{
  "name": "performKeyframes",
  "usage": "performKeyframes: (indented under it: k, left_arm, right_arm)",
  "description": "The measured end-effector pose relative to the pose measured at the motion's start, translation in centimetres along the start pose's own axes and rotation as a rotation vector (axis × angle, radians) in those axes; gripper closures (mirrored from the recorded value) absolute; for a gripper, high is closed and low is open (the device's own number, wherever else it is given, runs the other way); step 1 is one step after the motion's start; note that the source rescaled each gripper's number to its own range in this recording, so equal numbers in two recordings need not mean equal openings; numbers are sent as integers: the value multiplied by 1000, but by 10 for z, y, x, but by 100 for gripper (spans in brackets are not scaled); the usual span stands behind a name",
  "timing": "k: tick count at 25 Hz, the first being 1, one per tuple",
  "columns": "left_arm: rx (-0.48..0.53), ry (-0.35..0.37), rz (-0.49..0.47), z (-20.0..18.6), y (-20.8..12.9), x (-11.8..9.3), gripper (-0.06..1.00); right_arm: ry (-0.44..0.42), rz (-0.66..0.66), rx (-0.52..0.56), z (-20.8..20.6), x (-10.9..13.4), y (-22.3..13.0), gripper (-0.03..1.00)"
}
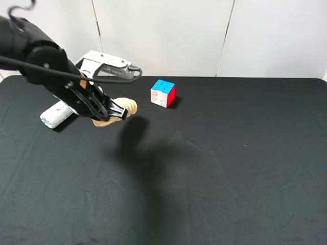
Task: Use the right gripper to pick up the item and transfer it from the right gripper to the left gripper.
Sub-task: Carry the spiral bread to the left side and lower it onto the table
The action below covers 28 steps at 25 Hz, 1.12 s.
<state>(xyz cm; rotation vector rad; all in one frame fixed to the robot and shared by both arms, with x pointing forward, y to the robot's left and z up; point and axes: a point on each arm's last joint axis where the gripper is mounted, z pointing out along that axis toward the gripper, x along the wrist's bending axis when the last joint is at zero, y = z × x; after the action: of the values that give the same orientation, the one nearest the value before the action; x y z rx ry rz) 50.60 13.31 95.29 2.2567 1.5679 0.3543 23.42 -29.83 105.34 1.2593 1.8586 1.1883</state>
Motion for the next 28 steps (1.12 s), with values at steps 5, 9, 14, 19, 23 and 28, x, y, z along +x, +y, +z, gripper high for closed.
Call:
performKeyframes:
  k: [5, 9, 14, 19, 23, 28]
  left_arm:
    - [34, 13, -65, 16, -3, 4, 94]
    - [56, 29, -125, 23, -4, 12, 94]
    - [62, 35, -137, 24, -5, 15, 94]
    - [61, 35, -135, 24, -4, 15, 47]
    - [70, 39, -135, 24, -5, 15, 4]
    - [91, 49, -135, 24, -7, 16, -5]
  right_arm:
    - [0, 0, 0, 0, 0, 0, -3]
    - [0, 0, 0, 0, 0, 0, -3]
    - [0, 0, 0, 0, 0, 0, -3]
    - [0, 0, 0, 0, 0, 0, -3]
    - [0, 0, 0, 0, 0, 0, -3]
    - [0, 0, 0, 0, 0, 0, -3]
